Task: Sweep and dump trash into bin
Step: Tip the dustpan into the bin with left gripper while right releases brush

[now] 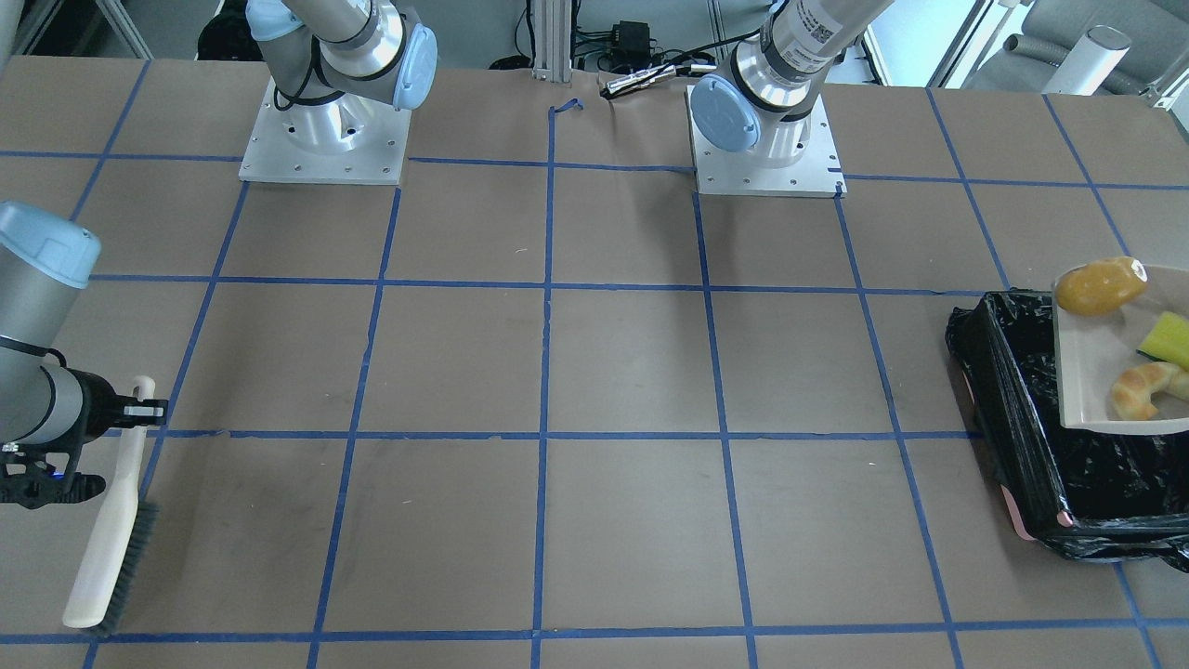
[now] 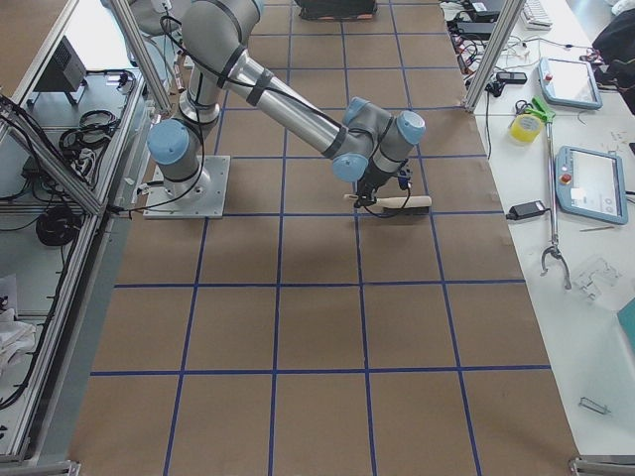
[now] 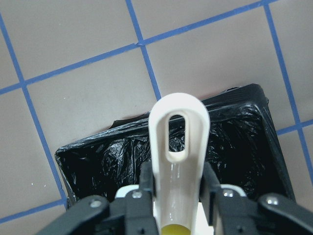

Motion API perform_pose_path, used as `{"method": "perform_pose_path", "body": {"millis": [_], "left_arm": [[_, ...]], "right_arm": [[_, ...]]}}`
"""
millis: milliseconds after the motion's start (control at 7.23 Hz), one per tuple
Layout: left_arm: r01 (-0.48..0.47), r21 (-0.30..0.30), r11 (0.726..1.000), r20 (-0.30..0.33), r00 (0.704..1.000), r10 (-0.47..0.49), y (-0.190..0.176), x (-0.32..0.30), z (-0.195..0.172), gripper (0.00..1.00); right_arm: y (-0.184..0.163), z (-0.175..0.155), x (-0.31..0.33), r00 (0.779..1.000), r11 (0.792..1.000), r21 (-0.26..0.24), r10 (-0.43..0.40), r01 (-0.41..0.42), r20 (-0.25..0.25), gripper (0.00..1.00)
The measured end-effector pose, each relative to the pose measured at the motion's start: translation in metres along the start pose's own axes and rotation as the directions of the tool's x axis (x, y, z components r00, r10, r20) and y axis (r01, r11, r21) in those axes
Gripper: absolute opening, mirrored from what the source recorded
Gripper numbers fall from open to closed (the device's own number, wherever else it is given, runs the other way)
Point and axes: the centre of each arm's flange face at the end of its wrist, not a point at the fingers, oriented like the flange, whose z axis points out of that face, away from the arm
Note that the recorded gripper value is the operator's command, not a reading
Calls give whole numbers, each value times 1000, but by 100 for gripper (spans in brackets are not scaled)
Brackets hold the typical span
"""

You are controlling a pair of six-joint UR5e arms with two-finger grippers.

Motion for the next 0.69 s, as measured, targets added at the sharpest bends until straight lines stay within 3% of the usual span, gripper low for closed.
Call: {"method": "perform_pose_path", "body": {"millis": [277,692], "left_arm": [[-26,31,999,-13,1000,27,-8,4,15,0],[-57,93,994,-21,998,59,-19,8,29,0]], "right_arm": [[1,-17,4,1000,999,45,11,-10,-23,100],[36,-96,5,998,984,178,39,-29,-53,100]]}}
